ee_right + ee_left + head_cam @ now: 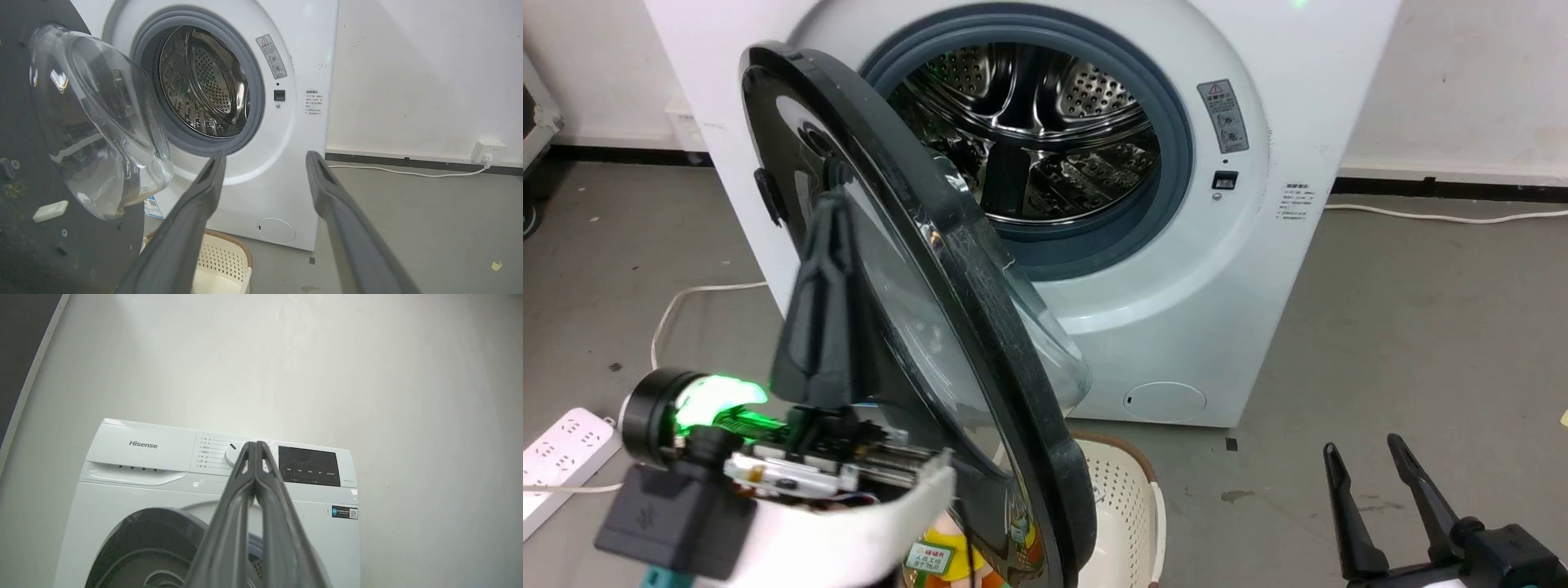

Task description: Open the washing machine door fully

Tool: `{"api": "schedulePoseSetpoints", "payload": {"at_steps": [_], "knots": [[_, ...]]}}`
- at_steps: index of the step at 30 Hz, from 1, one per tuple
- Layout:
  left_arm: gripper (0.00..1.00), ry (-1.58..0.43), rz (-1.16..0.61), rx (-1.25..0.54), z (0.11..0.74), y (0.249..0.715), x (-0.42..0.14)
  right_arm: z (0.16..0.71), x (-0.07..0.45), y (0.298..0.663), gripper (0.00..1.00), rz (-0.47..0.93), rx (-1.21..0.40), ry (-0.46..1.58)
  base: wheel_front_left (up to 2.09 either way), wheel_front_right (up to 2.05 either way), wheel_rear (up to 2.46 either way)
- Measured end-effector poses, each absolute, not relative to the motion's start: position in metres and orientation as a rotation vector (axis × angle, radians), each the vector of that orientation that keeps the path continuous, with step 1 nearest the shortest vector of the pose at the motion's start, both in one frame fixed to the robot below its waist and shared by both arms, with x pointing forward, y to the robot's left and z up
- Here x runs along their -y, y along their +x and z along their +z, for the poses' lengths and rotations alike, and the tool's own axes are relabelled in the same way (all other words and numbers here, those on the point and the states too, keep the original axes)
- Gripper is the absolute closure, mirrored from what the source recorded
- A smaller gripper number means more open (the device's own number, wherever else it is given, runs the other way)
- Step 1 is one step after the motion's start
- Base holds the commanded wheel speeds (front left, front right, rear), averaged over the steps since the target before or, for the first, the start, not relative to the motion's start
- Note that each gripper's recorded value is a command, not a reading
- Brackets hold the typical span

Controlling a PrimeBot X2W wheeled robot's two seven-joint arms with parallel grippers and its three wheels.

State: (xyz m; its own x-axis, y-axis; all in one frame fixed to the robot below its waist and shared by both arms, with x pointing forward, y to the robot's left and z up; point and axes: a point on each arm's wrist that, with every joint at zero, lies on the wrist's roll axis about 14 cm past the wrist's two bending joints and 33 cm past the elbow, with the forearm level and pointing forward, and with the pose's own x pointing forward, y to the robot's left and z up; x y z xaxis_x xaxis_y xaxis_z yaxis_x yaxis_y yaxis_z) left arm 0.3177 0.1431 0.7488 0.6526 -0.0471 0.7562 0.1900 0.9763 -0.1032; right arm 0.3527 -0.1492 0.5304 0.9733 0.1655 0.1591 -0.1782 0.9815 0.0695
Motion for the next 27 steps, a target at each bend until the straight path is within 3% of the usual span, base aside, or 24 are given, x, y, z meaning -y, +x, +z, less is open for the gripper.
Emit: {"api": "schedulePoseSetpoints", "payload": {"at_steps": [5, 10, 20, 27], "knots": [[1.00, -0.194, -0.226, 0.911, 0.766, 0.303, -0.118, 0.531, 0.149, 0.351, 0.00, 0.173, 0.155, 0.085, 0.00, 0.00, 0.00], [1.00, -0.202, -0.376, 0.861, 0.754, 0.297, -0.077, 0.531, 0.149, 0.350, 0.00, 0.171, 0.156, 0.086, 0.00, 0.00, 0.00], [1.00, -0.245, -0.635, 0.343, 0.634, 0.297, 0.004, 0.528, 0.147, 0.352, 0.00, 0.177, 0.146, 0.090, 0.00, 0.00, 0.00], [1.00, -0.246, -0.529, 0.089, 0.558, 0.311, -0.006, 0.523, 0.141, 0.355, 0.00, 0.191, 0.130, 0.096, 0.00, 0.00, 0.00]]}}
